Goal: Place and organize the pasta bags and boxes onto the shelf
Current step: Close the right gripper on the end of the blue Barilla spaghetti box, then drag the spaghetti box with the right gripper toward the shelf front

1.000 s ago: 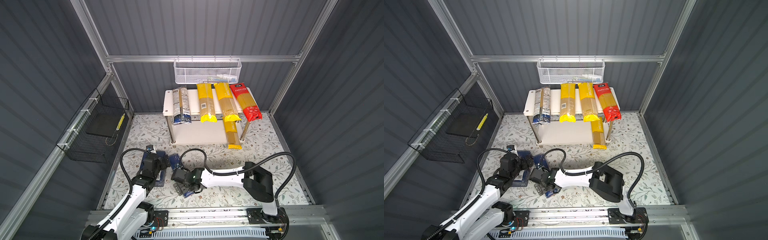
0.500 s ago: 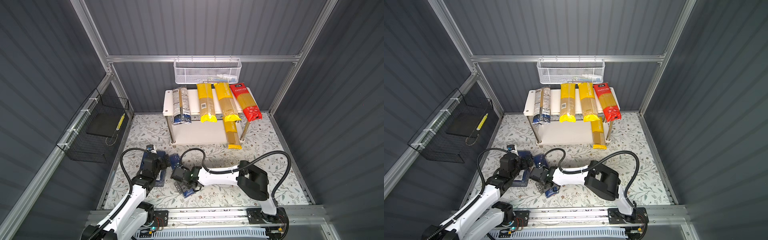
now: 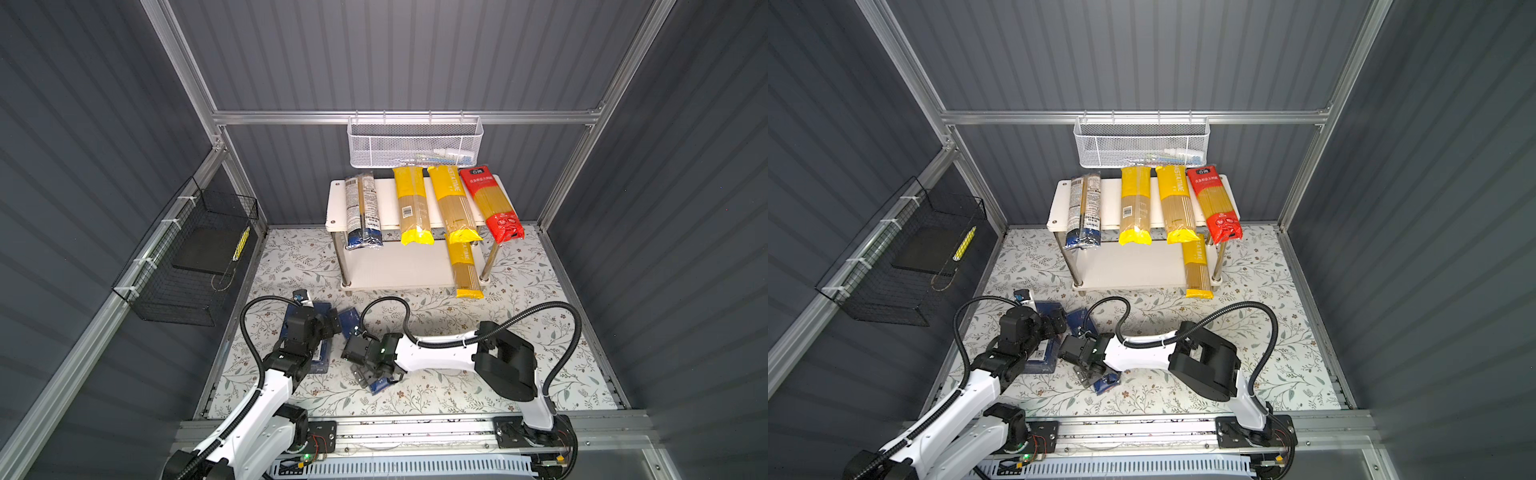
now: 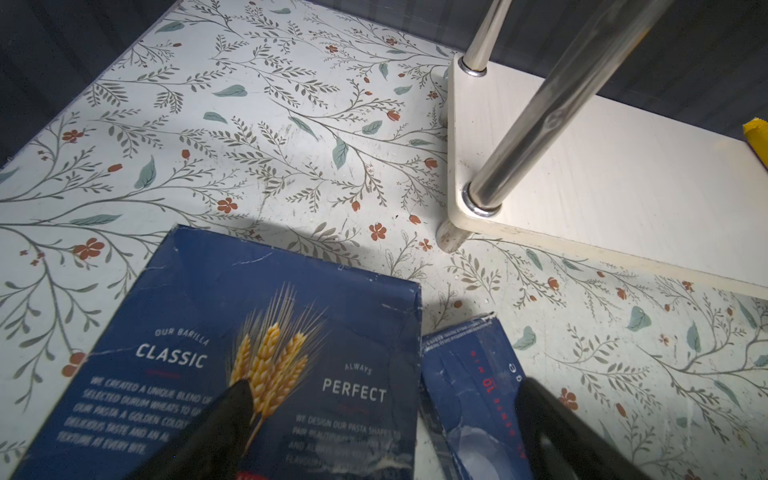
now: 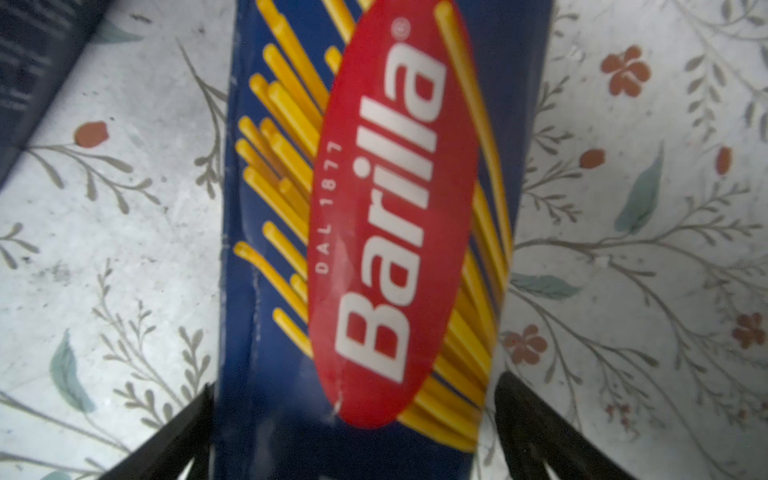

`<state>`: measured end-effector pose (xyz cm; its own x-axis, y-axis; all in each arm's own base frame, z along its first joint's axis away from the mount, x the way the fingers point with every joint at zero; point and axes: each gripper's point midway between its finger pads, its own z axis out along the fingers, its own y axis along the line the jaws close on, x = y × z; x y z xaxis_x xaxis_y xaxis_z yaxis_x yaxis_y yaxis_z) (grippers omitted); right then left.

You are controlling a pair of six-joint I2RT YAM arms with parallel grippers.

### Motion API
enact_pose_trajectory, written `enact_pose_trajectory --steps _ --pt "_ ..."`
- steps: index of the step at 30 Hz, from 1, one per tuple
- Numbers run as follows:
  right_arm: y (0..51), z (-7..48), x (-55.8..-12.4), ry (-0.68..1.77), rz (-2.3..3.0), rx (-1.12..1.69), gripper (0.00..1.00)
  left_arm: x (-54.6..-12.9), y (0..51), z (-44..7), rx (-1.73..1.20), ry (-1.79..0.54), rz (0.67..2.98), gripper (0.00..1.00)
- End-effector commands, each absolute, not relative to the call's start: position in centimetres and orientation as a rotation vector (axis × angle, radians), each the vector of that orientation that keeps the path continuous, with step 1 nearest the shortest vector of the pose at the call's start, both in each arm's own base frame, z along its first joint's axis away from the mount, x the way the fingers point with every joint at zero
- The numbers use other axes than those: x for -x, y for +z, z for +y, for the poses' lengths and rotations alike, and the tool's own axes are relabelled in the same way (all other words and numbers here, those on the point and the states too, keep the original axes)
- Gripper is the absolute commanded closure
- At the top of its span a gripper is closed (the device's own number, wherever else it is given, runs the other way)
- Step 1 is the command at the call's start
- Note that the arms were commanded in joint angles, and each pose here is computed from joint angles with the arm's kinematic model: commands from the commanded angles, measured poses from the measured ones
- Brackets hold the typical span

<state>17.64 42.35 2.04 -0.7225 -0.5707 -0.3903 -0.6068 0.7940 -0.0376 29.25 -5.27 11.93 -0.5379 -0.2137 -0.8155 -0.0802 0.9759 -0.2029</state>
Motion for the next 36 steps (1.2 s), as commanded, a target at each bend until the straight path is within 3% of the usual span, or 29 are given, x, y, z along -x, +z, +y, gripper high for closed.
enact_pose_trajectory --steps 1,3,23,36 --pt "1.4 41.1 -17.7 0.038 2.607 0.913 0.09 -29.5 12.4 -5.7 0.181 -0.185 2.127 0.01" --pt "1.4 41.2 -17.6 0.059 2.605 0.913 0.15 -29.5 12.4 -5.7 0.181 -0.185 2.127 0.01" --pt "3.4 40.5 -17.9 0.209 2.538 0.775 0.36 -29.4 12.7 -5.6 0.181 -0.187 2.119 0.01" --pt "6.3 40.4 -18.9 0.434 2.439 0.605 0.48 -29.4 12.6 -5.5 0.185 -0.181 2.122 0.01"
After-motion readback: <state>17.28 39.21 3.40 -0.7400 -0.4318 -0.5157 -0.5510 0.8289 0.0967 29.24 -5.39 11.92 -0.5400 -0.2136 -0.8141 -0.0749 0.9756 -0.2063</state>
